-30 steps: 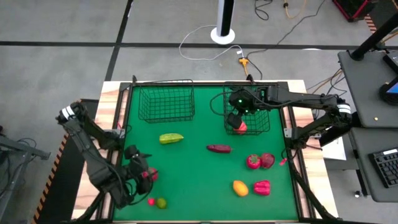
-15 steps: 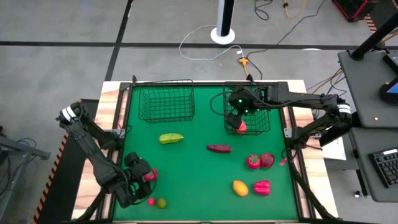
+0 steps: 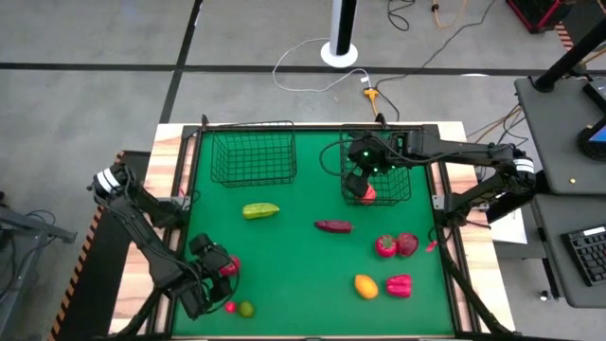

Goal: Sort produce into baskets
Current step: Put the left red tomato into the left wire basket

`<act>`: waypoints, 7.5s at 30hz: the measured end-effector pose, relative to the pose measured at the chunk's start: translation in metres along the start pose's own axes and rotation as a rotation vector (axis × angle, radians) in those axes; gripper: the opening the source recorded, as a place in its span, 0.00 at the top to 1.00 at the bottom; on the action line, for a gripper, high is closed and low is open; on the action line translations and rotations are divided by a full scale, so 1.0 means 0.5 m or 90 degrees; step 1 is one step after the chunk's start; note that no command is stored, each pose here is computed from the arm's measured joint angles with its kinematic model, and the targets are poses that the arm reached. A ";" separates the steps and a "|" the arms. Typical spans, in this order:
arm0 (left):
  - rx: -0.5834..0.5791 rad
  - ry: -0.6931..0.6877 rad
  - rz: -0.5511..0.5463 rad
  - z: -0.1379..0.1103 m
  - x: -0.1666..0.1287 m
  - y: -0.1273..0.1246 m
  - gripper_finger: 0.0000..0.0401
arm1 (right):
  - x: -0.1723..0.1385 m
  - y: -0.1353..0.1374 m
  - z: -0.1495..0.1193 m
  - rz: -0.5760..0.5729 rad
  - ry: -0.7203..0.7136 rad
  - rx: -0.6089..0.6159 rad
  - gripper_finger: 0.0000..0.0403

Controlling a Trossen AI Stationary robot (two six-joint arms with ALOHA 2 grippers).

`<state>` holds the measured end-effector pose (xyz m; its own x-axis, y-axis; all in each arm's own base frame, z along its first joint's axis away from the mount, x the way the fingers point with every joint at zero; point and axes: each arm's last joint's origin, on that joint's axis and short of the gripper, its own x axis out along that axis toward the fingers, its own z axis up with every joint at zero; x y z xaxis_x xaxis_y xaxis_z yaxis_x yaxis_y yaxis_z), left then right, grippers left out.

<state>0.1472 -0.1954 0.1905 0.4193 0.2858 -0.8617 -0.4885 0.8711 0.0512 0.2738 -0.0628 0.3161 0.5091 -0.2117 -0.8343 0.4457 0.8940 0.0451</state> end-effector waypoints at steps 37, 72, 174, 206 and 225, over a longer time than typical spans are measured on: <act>-0.007 -0.061 -0.048 -0.003 0.011 -0.012 0.41 | 0.000 0.000 0.000 0.001 -0.001 -0.004 0.20; 0.127 -0.275 0.164 0.358 -0.096 0.261 0.44 | -0.011 -0.003 -0.006 0.000 0.006 -0.036 0.19; -0.153 0.155 0.129 0.107 0.068 0.140 0.12 | 0.034 0.011 -0.023 0.083 0.018 -0.058 0.19; -0.130 0.156 0.238 0.082 0.084 0.179 0.12 | 0.034 0.011 -0.022 0.086 0.015 -0.041 0.19; -0.171 0.142 0.248 0.065 0.106 0.187 0.14 | 0.034 0.011 -0.021 0.087 0.010 -0.040 0.19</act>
<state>0.1486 -0.0860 0.1661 0.0091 0.4510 -0.8925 -0.7669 0.5759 0.2832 0.2773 -0.0572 0.2965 0.5496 -0.0805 -0.8315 0.3263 0.9370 0.1249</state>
